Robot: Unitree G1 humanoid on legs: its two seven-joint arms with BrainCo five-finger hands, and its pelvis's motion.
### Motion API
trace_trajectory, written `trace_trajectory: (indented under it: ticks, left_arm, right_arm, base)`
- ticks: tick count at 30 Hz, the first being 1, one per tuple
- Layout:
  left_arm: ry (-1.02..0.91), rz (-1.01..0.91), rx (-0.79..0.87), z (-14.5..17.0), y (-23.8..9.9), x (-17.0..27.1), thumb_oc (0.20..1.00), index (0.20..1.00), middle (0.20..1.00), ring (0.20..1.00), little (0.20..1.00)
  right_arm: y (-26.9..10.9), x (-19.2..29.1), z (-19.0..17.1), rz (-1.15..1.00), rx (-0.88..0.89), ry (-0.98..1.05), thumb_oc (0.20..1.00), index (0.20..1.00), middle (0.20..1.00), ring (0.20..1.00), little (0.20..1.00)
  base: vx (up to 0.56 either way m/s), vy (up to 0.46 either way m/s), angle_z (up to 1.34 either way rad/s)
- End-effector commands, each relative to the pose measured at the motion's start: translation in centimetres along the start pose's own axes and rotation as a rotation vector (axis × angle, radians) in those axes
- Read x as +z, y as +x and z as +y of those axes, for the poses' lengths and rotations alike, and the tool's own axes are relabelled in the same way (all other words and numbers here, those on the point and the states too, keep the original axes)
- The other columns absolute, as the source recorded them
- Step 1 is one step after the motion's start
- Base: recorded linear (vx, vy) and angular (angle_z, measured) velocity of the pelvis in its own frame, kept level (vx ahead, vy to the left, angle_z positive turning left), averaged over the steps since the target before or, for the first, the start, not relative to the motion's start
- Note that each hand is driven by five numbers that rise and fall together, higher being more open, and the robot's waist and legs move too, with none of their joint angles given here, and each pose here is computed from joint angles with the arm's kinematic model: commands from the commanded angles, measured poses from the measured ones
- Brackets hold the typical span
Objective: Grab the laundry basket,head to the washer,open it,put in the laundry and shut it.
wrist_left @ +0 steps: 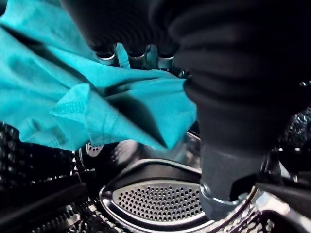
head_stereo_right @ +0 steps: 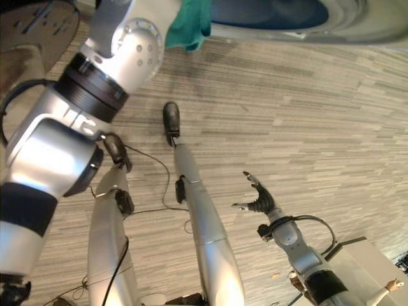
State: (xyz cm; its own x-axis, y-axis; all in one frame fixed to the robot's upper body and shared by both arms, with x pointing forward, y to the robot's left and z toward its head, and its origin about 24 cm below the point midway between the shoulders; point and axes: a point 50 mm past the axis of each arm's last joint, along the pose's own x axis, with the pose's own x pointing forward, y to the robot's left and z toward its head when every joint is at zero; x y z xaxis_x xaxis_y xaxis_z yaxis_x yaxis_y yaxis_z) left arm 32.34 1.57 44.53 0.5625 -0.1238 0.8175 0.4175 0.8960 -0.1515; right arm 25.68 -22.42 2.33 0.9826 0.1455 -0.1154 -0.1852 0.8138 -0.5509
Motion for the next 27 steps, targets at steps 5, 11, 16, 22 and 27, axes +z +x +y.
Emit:
trace_trajectory:
  ticks: [5,11,16,22,27]
  left_arm:
    - [0.427,-0.174,-0.280,-4.7,0.9,2.7,1.000,1.000,1.000,1.000,1.000]
    - [1.033,-0.409,-0.400,-6.1,0.8,4.0,1.000,1.000,1.000,1.000,1.000]
    - [1.687,-0.622,-0.429,-6.6,1.9,5.5,1.000,1.000,1.000,1.000,1.000]
    - [1.735,-0.786,-0.337,-5.2,1.0,7.2,1.000,1.000,1.000,1.000,1.000]
    - [1.626,-0.978,-0.167,-1.8,-1.4,8.6,1.000,1.000,1.000,1.000,1.000]
  right_arm:
    - [-3.6,-4.3,-1.1,0.179,-0.004,0.011,1.000,1.000,1.000,1.000,1.000]
    - [-3.4,-3.7,-2.1,0.131,-0.036,0.023,1.000,1.000,1.000,1.000,1.000]
    - [-2.0,-2.7,-2.4,0.097,-0.068,0.027,1.000,1.000,1.000,1.000,1.000]
    - [-1.7,-2.3,-0.9,0.073,-0.038,0.034,1.000,1.000,1.000,1.000,1.000]
    - [-2.3,-2.1,1.5,0.036,0.053,0.030,1.000,1.000,1.000,1.000,1.000]
  base:
    - [0.00,0.005,0.06]
    - [0.00,0.003,0.02]
    - [-0.01,0.033,0.08]
    - [-0.01,0.034,0.04]
    - [0.00,0.015,-0.01]
